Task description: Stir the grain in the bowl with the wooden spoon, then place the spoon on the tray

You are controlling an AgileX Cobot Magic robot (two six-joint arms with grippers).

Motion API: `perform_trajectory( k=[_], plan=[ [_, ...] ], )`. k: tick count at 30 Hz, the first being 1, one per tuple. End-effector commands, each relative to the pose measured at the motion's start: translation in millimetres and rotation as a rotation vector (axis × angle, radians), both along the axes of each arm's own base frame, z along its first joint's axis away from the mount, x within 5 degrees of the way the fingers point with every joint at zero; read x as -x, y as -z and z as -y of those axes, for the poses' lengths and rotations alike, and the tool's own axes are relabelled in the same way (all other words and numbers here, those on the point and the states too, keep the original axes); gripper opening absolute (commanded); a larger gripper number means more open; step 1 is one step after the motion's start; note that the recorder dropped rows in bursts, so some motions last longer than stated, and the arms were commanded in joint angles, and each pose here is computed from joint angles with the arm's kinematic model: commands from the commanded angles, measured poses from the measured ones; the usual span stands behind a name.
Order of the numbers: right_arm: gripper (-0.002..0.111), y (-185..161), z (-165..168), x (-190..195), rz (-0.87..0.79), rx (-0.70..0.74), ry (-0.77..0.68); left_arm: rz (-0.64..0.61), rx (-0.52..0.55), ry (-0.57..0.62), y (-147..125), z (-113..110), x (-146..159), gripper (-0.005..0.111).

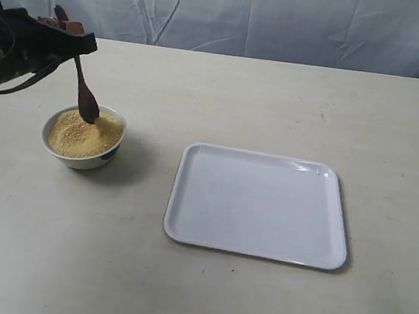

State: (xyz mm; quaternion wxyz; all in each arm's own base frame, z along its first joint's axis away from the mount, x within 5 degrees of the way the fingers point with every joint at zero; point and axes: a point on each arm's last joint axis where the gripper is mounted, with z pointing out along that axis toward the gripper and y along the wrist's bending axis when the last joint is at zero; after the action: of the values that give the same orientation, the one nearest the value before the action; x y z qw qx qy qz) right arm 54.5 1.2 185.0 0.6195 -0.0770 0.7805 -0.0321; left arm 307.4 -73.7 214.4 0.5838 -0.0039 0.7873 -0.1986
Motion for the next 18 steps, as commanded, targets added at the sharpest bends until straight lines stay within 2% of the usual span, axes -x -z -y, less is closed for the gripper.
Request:
perform_trajectory(
  k=[1, 9, 11, 12, 16, 18],
  plan=[
    [0.0, -0.8, 0.1, 0.1, 0.017, -0.002, 0.003, 0.073, -0.099, 0.027, -9.7, 0.3, -1.8, 0.0],
    [0.0, -0.8, 0.1, 0.1, 0.017, -0.002, 0.003, -0.032, -0.153, 0.067, 29.3, 4.3, -10.8, 0.0],
    [0.0, -0.8, 0.1, 0.1, 0.017, -0.002, 0.003, -0.047, -0.109, 0.072, 28.8, 6.2, -10.0, 0.0],
    [0.0, -0.8, 0.1, 0.1, 0.017, -0.002, 0.003, -0.071, -0.053, 0.076, 29.1, 7.9, -9.2, 0.0],
    [0.0, -0.8, 0.1, 0.1, 0.017, -0.002, 0.003, -0.093, -0.013, 0.107, 27.5, 11.1, -6.2, 0.0],
    [0.0, -0.8, 0.1, 0.1, 0.017, -0.002, 0.003, -0.056, 0.008, 0.097, 14.5, 9.7, -3.8, 0.0]
  ],
)
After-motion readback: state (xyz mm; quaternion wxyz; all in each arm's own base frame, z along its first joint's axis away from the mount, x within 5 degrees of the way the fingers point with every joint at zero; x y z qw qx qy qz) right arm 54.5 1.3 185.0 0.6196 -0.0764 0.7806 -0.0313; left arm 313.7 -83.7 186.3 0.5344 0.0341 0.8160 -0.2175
